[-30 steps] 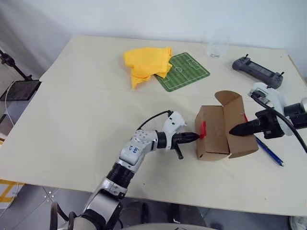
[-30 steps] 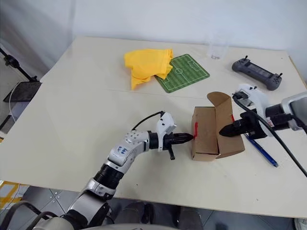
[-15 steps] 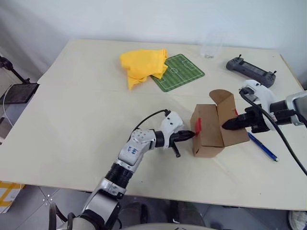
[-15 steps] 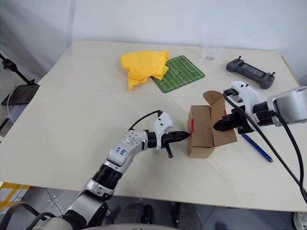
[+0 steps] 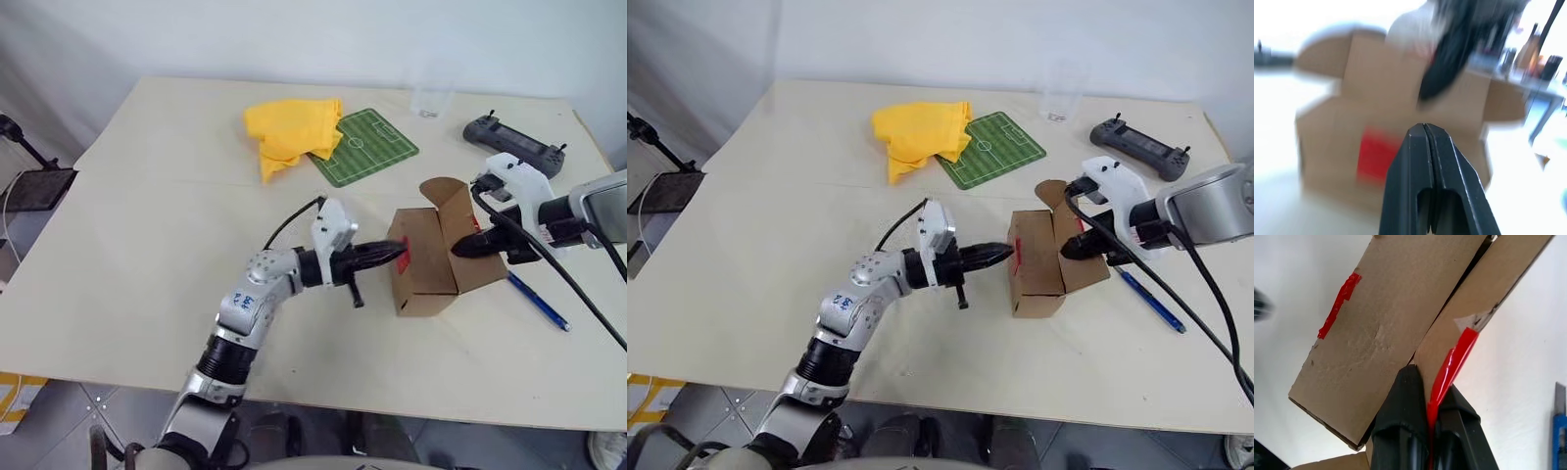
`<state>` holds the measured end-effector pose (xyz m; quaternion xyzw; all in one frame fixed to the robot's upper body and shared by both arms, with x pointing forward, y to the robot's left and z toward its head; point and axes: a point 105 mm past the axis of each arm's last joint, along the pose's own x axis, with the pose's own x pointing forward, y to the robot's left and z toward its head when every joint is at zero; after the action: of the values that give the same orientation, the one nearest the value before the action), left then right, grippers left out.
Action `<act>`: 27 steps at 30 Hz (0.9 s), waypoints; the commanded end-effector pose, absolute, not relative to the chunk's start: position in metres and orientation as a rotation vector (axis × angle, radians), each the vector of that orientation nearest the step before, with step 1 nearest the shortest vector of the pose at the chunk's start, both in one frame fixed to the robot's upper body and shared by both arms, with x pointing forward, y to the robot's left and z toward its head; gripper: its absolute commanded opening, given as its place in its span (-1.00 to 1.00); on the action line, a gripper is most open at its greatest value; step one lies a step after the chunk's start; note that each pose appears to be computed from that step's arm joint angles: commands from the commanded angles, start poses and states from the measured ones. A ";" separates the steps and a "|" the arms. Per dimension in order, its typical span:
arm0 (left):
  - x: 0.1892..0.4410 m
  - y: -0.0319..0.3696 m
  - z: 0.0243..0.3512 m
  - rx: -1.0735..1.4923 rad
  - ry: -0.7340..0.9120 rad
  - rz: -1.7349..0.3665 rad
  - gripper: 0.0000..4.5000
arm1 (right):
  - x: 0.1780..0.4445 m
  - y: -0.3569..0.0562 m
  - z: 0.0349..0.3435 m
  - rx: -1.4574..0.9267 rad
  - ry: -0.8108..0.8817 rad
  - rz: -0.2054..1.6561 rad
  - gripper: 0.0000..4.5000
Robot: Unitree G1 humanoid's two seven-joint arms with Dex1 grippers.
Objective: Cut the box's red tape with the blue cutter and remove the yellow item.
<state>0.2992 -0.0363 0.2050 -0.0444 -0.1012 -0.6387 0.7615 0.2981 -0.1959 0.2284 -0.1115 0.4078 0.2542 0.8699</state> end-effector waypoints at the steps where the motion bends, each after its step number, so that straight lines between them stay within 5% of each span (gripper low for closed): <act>1: 0.292 -0.049 0.224 -0.064 -0.316 -1.421 -1.00 | 0.300 -0.202 0.229 -0.275 0.838 0.476 -0.99; 9: 0.301 -0.080 0.203 0.175 -0.288 -1.448 -1.00 | 0.299 -0.197 0.227 -0.278 0.831 0.495 -0.99; 27: 0.316 -0.069 0.142 0.361 -0.024 -1.416 -1.00 | 0.281 -0.235 0.230 -0.310 0.875 0.370 -0.99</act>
<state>0.3110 -0.0784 0.1715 0.1323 -0.0711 -0.6538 0.7416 0.2855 -0.2251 0.2280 -0.1369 0.4158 0.1956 0.8775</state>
